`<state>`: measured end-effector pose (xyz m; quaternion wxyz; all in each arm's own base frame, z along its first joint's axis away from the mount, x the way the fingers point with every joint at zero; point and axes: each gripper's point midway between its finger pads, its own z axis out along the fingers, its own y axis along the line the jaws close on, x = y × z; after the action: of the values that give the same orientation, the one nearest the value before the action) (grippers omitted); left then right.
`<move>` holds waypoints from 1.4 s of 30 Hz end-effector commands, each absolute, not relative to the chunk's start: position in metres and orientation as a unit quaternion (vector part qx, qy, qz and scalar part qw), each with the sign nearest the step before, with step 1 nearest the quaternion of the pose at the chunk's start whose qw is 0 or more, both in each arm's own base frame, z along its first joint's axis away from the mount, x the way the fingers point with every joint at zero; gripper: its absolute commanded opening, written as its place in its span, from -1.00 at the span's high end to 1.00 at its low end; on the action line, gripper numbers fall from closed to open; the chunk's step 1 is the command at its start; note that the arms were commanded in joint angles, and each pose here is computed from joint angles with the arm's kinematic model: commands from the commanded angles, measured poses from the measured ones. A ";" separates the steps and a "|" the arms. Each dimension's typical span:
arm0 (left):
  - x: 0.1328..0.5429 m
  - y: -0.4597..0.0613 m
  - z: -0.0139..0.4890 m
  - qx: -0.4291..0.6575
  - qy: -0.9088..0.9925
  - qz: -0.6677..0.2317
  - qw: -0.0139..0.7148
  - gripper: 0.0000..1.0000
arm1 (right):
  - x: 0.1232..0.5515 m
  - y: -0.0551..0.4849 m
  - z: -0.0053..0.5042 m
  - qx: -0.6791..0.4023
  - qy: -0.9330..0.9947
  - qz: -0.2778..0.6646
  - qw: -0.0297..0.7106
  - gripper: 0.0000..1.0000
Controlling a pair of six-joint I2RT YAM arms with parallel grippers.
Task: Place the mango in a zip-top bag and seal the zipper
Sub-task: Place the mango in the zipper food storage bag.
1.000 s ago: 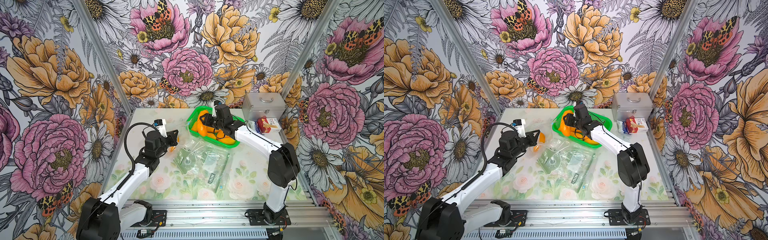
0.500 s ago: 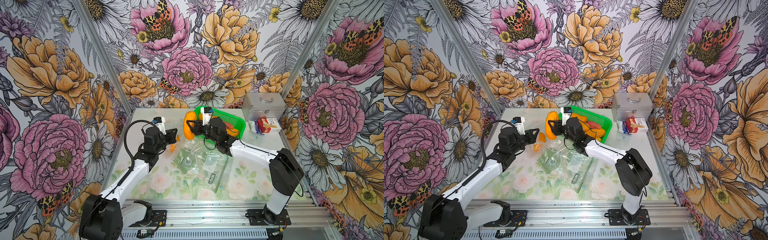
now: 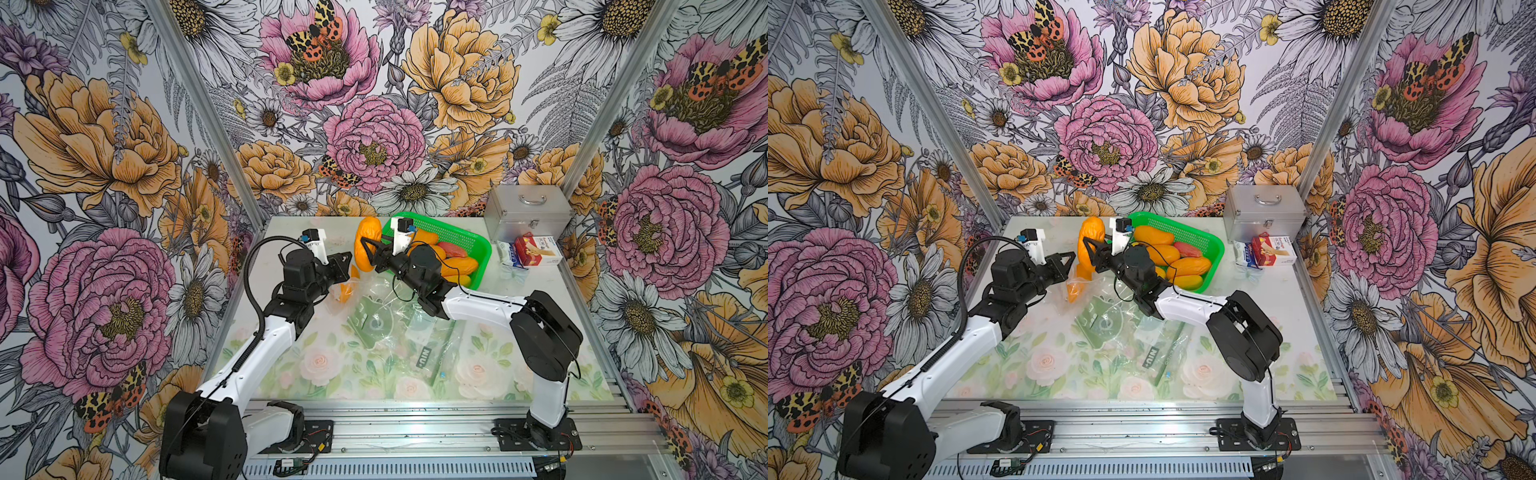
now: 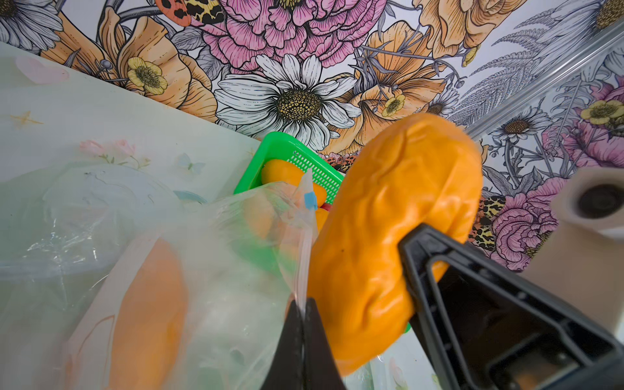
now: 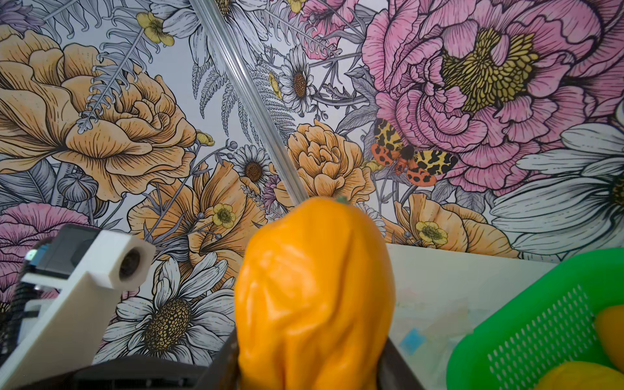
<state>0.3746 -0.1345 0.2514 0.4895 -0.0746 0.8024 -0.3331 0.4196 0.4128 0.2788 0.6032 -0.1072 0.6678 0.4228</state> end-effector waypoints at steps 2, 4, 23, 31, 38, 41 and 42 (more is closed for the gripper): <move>0.375 -0.130 0.276 -0.075 0.786 -0.349 0.505 1.00 | 0.422 0.415 0.288 -0.104 0.635 0.427 0.635 0.81; 0.377 -0.126 0.280 -0.080 0.783 -0.349 0.509 1.00 | 0.422 0.416 0.280 -0.107 0.639 0.424 0.633 0.78; 0.388 -0.110 0.300 -0.097 0.769 -0.352 0.524 1.00 | 0.400 0.448 0.254 -0.180 0.657 0.400 0.614 -0.52; 0.385 -0.108 0.297 -0.101 0.770 -0.351 0.523 1.00 | 0.400 0.452 0.265 -0.206 0.660 0.379 0.615 -0.68; 0.385 -0.107 0.301 -0.101 0.766 -0.355 0.526 1.00 | 0.404 0.446 0.276 -0.197 0.666 0.364 0.620 0.12; 0.386 -0.107 0.303 -0.106 0.763 -0.362 0.525 1.00 | 0.402 0.444 0.281 -0.202 0.655 0.363 0.631 0.44; 0.386 -0.107 0.304 -0.109 0.760 -0.368 0.525 1.00 | 0.401 0.444 0.287 -0.202 0.644 0.368 0.639 0.53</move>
<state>0.3869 -0.1071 0.2797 0.5053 -0.1142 0.7830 -0.3443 0.4036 0.4487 0.2509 0.6090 -0.2068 0.6749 0.3619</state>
